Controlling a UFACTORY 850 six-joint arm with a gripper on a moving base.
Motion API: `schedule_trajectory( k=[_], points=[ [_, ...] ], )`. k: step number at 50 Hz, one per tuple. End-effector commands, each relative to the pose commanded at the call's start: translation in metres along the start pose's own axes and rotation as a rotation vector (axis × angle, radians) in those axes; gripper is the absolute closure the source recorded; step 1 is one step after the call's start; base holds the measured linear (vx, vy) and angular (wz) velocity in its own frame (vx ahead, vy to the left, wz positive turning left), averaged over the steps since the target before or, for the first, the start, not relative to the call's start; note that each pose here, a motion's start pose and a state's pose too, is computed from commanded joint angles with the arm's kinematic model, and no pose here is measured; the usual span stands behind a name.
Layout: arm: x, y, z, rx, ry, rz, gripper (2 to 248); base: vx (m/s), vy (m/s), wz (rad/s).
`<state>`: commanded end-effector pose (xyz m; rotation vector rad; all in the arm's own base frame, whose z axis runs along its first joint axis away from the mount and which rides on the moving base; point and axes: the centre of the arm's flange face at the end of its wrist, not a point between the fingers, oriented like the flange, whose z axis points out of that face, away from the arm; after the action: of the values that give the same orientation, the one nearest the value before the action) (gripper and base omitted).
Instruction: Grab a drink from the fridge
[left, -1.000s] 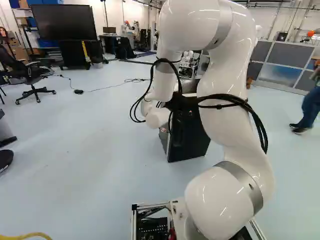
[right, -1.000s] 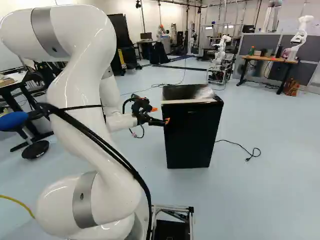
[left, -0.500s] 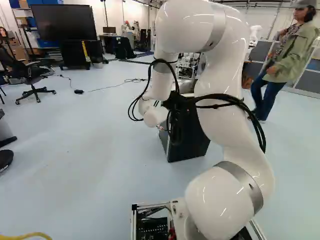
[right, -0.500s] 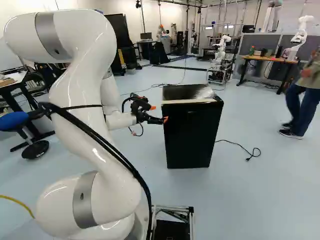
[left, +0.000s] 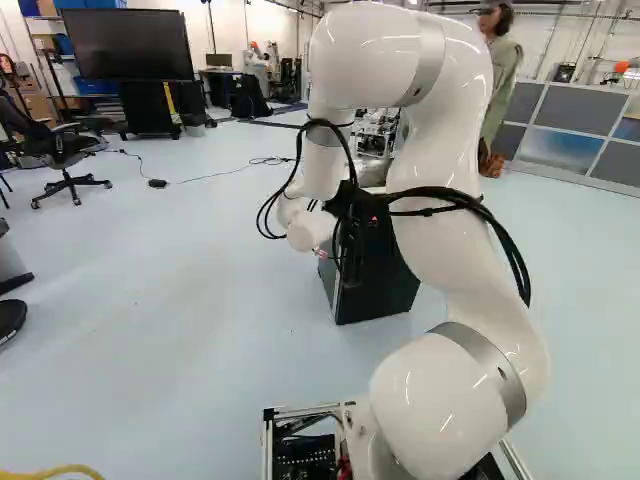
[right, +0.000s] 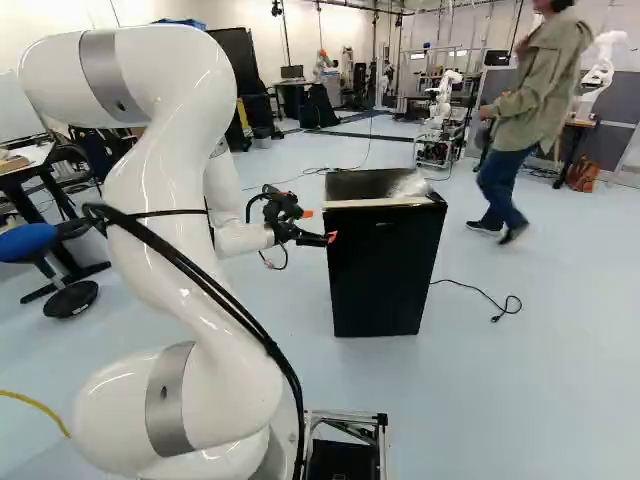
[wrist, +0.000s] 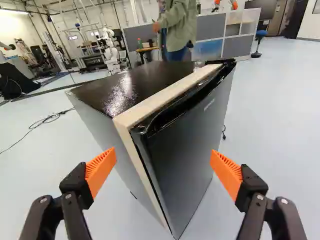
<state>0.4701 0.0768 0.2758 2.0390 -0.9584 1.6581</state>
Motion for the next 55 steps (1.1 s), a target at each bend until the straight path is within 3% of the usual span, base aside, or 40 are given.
schedule_trajectory(
  k=[55],
  points=[
    [0.004,-0.004,0.026,-0.063,0.017,0.041,3,0.000,0.000,0.000]
  ],
)
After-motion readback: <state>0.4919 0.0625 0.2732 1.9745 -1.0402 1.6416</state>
